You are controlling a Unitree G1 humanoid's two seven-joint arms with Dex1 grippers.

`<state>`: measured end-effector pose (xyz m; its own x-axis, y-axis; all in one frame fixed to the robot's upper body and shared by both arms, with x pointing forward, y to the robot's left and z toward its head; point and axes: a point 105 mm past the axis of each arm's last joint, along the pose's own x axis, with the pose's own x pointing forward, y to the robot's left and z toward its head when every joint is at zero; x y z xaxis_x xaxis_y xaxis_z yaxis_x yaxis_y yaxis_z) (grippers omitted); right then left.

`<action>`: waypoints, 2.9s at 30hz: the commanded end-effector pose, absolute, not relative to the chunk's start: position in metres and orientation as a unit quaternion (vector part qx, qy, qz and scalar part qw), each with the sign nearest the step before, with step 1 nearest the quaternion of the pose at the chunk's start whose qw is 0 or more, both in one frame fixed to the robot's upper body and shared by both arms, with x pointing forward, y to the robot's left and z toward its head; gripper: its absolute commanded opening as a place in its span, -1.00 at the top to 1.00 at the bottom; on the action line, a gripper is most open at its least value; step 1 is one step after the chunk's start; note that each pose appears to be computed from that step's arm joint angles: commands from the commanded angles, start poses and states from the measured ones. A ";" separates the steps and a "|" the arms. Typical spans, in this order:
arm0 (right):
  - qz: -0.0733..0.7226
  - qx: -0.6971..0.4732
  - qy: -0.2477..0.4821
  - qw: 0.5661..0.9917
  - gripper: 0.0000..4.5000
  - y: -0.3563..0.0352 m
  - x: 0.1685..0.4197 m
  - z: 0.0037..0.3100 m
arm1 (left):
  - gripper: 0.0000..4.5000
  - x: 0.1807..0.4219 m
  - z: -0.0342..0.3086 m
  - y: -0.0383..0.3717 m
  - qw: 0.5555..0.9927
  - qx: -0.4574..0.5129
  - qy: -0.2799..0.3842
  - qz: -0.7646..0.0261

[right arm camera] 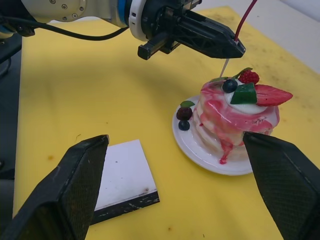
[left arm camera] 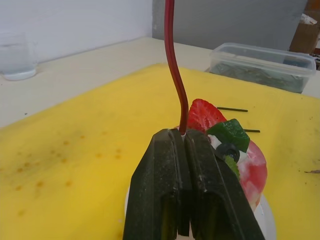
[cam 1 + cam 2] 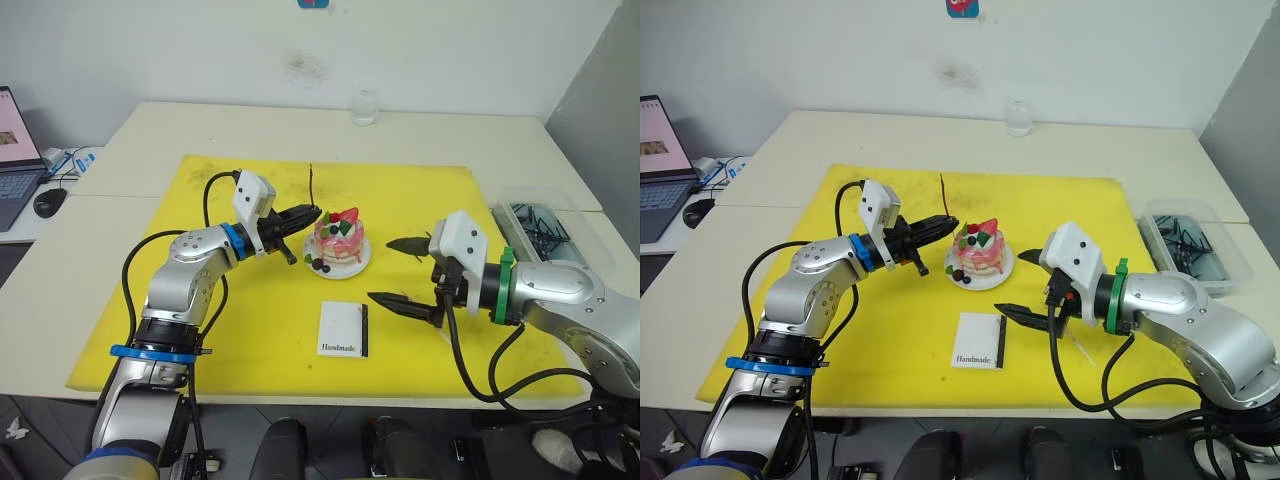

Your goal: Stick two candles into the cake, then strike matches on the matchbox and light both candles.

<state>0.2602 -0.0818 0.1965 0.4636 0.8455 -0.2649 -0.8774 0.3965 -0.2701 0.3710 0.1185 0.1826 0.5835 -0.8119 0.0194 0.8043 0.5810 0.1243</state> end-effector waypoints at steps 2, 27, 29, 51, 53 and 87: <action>0.509 -0.202 0.009 0.837 -0.98 -0.080 0.259 0.213 | 1.00 0.371 0.198 0.118 0.886 0.046 -0.065 -0.456; 0.501 -0.203 0.018 0.841 -0.98 -0.082 0.258 0.210 | 1.00 0.376 0.168 0.107 0.883 0.073 -0.058 -0.460; 0.499 -0.202 0.018 0.842 -0.98 -0.083 0.258 0.210 | 1.00 0.375 0.163 0.107 0.884 0.073 -0.055 -0.458; 0.486 -0.200 0.020 0.851 -1.00 -0.087 0.260 0.204 | 0.05 0.373 0.166 0.111 0.894 0.052 -0.061 -0.441; 0.484 -0.198 0.018 0.853 -1.00 -0.087 0.260 0.205 | -0.24 0.373 0.170 0.118 0.898 0.054 -0.064 -0.432; 0.360 -0.191 0.117 0.906 -1.00 -0.157 0.219 0.164 | -0.98 0.232 0.164 0.102 0.719 0.182 0.043 -0.670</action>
